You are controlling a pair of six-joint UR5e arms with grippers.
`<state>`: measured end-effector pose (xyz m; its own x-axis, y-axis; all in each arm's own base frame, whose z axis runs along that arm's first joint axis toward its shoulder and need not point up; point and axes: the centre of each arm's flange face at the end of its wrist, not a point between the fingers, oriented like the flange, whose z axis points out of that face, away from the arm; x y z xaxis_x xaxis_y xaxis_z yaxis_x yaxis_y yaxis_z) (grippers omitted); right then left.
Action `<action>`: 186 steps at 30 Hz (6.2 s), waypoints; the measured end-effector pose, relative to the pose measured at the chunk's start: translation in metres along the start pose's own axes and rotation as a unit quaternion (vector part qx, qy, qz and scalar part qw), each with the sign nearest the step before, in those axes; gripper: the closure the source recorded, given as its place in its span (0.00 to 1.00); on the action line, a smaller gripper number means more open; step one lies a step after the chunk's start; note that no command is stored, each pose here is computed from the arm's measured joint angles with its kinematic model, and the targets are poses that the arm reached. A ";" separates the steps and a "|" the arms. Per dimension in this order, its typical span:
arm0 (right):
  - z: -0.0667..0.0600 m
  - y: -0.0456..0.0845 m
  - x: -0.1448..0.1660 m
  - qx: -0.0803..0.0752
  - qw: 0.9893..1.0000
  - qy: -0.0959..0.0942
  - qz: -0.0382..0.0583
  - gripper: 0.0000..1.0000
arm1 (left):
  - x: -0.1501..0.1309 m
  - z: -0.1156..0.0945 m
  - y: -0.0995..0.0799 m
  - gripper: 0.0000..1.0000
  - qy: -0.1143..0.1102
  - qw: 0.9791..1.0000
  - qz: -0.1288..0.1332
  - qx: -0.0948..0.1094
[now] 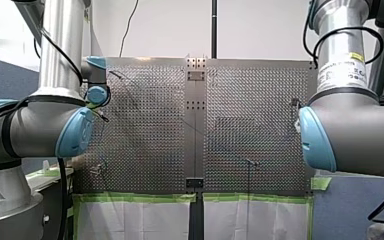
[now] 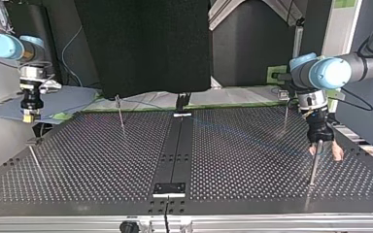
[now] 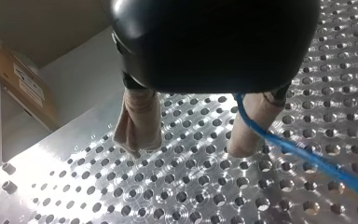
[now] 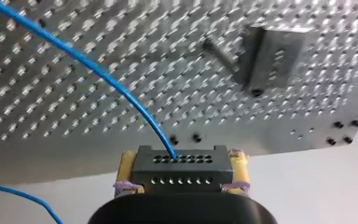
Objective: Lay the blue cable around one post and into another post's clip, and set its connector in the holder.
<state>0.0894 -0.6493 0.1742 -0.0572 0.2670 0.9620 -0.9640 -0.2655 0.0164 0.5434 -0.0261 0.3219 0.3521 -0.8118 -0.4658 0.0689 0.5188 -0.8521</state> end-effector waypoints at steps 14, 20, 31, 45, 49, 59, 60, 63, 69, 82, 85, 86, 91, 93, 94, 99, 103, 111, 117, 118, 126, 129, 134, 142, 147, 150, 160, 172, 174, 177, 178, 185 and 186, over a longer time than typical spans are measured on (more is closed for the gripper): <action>0.012 -0.014 0.067 0.014 1.000 0.028 0.001 1.00 | 0.001 0.000 0.000 0.00 -0.001 1.000 0.000 -0.001; 0.015 -0.016 0.090 0.019 0.999 0.044 0.020 1.00 | 0.001 0.000 0.000 0.00 -0.001 1.000 0.000 -0.001; 0.017 -0.023 0.094 0.052 0.997 0.050 0.037 1.00 | 0.001 0.000 -0.001 0.00 -0.001 1.000 0.000 -0.001; 0.014 -0.020 0.081 0.034 0.995 0.033 0.092 1.00 | 0.001 0.000 -0.001 0.00 0.000 1.000 0.001 0.000; 0.011 -0.019 0.077 0.022 0.994 0.019 0.107 1.00 | 0.001 0.000 -0.001 0.00 0.000 1.000 0.000 0.000; 0.010 -0.021 0.075 0.012 0.993 -0.015 0.115 1.00 | 0.001 0.000 -0.001 0.00 0.000 1.000 0.002 0.000; 0.010 -0.022 0.074 0.012 0.993 -0.019 0.117 1.00 | 0.001 -0.001 -0.001 0.00 -0.001 1.000 0.002 0.000; 0.009 -0.024 0.073 0.012 0.992 -0.029 0.124 1.00 | 0.001 -0.001 -0.001 0.00 -0.001 1.000 0.003 -0.001; 0.013 -0.029 0.075 0.012 0.990 -0.042 0.132 1.00 | 0.001 -0.001 -0.001 0.00 -0.001 1.000 0.006 -0.002; 0.034 -0.029 0.094 0.011 0.991 -0.053 0.122 1.00 | 0.002 -0.002 0.000 0.00 -0.001 1.000 0.006 -0.006; 0.039 -0.028 0.098 0.014 0.992 -0.057 0.112 1.00 | 0.002 -0.002 0.000 0.00 -0.001 1.000 0.006 -0.006; 0.039 -0.027 0.099 0.014 0.992 -0.060 0.108 1.00 | 0.002 -0.002 0.000 0.00 -0.001 1.000 0.006 -0.006; 0.040 -0.027 0.099 0.013 0.992 -0.076 0.096 1.00 | 0.003 -0.002 -0.001 0.00 0.000 1.000 0.006 -0.006; 0.040 -0.027 0.097 0.013 0.992 -0.083 0.094 1.00 | 0.003 -0.003 -0.001 0.00 0.000 1.000 0.006 -0.006; 0.041 -0.028 0.096 0.014 0.992 -0.086 0.092 1.00 | 0.003 -0.003 -0.001 0.00 0.000 1.000 0.006 -0.006; 0.041 -0.030 0.092 0.015 0.991 -0.102 0.082 1.00 | 0.003 -0.002 -0.001 0.00 0.000 1.000 0.007 -0.006; 0.043 -0.033 0.091 0.020 0.991 -0.107 0.076 1.00 | 0.003 -0.003 -0.001 0.00 0.000 1.000 0.007 -0.006; 0.053 -0.038 0.094 0.037 0.992 -0.103 0.059 1.00 | 0.003 -0.003 -0.001 0.00 0.000 1.000 0.007 -0.006; 0.054 -0.037 0.095 0.044 0.992 -0.100 0.058 1.00 | 0.003 -0.003 -0.001 0.00 0.000 1.000 0.007 -0.006; 0.054 -0.037 0.095 0.044 0.992 -0.101 0.059 1.00 | 0.003 -0.003 -0.001 0.00 0.000 1.000 0.007 -0.006; 0.052 -0.036 0.093 0.042 0.991 -0.109 0.063 1.00 | 0.003 -0.003 -0.001 0.00 0.000 1.000 0.007 -0.006; 0.052 -0.036 0.094 0.041 0.991 -0.110 0.066 1.00 | 0.003 -0.003 -0.001 0.00 0.000 1.000 0.007 -0.006; 0.056 -0.034 0.097 0.041 0.991 -0.109 0.071 1.00 | 0.003 -0.003 -0.001 0.00 0.000 1.000 0.006 -0.006; 0.059 -0.034 0.101 0.047 0.990 -0.112 0.073 1.00 | 0.003 -0.003 -0.001 0.00 0.000 1.000 0.006 -0.006; 0.059 -0.034 0.099 0.050 0.989 -0.115 0.075 1.00 | 0.003 -0.003 -0.001 0.00 0.000 1.000 0.005 -0.006; 0.058 -0.035 0.095 0.050 0.989 -0.120 0.075 1.00 | 0.003 -0.003 -0.001 0.00 0.001 1.000 0.005 -0.006; 0.058 -0.033 0.086 0.050 0.988 -0.126 0.070 1.00 | 0.003 -0.003 -0.001 0.00 0.000 1.000 0.006 -0.006; 0.061 -0.032 0.090 0.054 0.989 -0.120 0.069 1.00 | 0.003 -0.002 -0.001 0.00 0.000 1.000 0.007 -0.005; 0.062 -0.032 0.091 0.054 0.989 -0.120 0.070 1.00 | 0.003 -0.002 -0.001 0.00 0.000 1.000 0.007 -0.005; 0.063 -0.033 0.092 0.054 0.989 -0.122 0.071 1.00 | 0.003 -0.002 -0.001 0.00 -0.001 1.000 0.007 -0.005; 0.063 -0.033 0.093 0.055 0.988 -0.122 0.072 1.00 | 0.003 -0.002 -0.001 0.00 -0.001 1.000 0.007 -0.005; 0.064 -0.033 0.094 0.055 0.988 -0.122 0.073 1.00 | 0.003 -0.002 -0.001 0.00 -0.001 1.000 0.006 -0.005; 0.064 -0.033 0.094 0.055 0.988 -0.122 0.072 1.00 | 0.003 -0.002 -0.001 0.00 0.000 1.000 0.006 -0.005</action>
<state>0.1324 -0.6752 0.2817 -0.1155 -0.0085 0.9933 -0.9156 -0.3869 -0.1097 0.5422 -0.0296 0.3209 0.3538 -0.8050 -0.4763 0.0555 0.5263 -0.8485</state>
